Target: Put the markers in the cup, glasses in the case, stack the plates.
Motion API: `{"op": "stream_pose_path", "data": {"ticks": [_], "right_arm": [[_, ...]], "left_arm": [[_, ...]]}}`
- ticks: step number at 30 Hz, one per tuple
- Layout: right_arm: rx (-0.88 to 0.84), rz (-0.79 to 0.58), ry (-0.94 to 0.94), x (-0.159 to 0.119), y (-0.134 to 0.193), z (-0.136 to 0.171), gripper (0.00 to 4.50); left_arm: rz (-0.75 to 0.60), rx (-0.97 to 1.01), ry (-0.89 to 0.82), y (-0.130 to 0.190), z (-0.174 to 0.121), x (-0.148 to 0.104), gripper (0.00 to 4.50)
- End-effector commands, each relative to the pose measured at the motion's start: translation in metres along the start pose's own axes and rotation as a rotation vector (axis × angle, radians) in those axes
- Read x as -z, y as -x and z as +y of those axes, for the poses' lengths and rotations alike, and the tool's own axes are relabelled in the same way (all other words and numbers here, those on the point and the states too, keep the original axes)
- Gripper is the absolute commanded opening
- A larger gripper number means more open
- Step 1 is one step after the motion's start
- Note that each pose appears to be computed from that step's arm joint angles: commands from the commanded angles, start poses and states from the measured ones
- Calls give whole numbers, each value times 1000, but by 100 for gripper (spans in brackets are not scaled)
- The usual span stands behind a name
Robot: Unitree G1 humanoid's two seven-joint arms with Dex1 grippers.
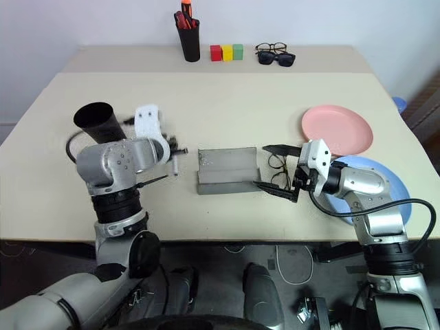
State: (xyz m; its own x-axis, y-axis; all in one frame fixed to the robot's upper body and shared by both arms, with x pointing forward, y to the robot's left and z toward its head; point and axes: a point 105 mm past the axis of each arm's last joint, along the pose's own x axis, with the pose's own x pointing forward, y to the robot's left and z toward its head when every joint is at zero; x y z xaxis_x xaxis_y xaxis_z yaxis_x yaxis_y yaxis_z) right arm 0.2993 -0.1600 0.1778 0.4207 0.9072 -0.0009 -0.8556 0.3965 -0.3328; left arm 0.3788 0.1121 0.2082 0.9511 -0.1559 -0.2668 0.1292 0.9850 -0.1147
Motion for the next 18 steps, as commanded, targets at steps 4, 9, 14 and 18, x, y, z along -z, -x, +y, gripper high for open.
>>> {"op": "stream_pose_path", "data": {"ticks": [4,9,14,18], "right_arm": [[-32,-217,-7,-33,-17,2,450],[-81,-279,-17,-39,-34,3,450],[-112,-302,-5,-43,-47,2,450],[-114,-304,0,-42,-48,0,450]], "left_arm": [[-828,-255,-226,66,37,-118,1],[-862,-474,-368,63,76,-107,1],[-818,-580,-403,55,96,-79,1],[-802,-633,-411,51,106,-68,1]]}}
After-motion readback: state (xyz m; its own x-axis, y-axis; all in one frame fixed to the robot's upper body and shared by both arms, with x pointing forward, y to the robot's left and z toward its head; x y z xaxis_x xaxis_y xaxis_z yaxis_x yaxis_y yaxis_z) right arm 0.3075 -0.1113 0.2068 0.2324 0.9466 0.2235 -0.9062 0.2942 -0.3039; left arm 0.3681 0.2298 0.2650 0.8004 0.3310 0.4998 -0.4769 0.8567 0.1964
